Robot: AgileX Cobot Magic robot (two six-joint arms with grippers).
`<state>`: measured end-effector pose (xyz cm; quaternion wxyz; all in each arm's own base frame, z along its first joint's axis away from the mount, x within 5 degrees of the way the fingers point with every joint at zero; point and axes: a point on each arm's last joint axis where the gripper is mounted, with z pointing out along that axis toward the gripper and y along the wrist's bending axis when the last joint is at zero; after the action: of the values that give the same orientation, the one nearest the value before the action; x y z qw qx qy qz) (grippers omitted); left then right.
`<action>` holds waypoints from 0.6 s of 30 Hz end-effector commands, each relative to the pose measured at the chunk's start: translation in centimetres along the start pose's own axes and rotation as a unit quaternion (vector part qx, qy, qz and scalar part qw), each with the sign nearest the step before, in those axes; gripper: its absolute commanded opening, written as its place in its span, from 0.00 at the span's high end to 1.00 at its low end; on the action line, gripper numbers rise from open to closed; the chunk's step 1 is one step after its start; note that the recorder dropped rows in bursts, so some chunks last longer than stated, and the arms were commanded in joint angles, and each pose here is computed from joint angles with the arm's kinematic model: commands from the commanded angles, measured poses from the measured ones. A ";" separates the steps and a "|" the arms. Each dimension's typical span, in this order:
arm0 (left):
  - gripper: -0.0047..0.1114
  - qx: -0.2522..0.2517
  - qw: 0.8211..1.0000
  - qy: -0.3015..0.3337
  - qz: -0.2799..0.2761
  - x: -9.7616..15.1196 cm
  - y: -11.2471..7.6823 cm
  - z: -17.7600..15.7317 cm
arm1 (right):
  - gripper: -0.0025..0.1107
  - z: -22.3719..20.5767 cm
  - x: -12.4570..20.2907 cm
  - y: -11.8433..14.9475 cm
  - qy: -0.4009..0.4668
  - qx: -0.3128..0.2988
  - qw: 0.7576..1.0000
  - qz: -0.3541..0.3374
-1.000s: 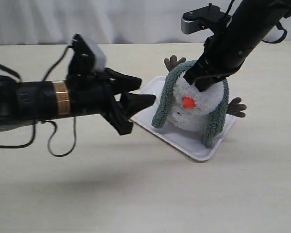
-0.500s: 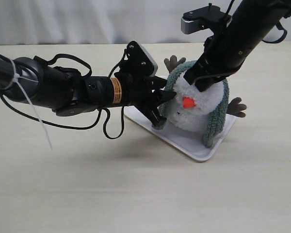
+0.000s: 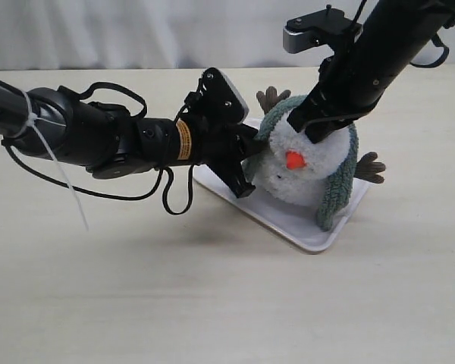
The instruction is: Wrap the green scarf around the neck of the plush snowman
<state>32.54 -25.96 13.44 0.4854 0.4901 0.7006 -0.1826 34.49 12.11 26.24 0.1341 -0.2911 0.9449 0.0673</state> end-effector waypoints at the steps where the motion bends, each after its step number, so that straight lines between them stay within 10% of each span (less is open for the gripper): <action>1: 0.94 0.004 0.999 -0.039 -0.001 -1.0 0.0 0.2 | 0.94 0.4 0.2 -0.1 0.008 0.002 1.000 0.001; 9: 0.96 -0.029 0.997 -0.070 0.009 -4.6 2.1 0.8 | 0.94 0.4 0.2 -0.1 0.008 0.002 1.000 0.001; 18: 0.96 -0.053 0.978 0.149 0.133 -3.6 -0.5 1.7 | 0.94 0.4 0.2 -0.1 0.008 0.002 1.000 0.001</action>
<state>33.88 -28.75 15.98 0.4390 0.5553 0.7057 -0.0284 34.49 12.11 26.24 0.1341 -0.2911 0.9449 0.0673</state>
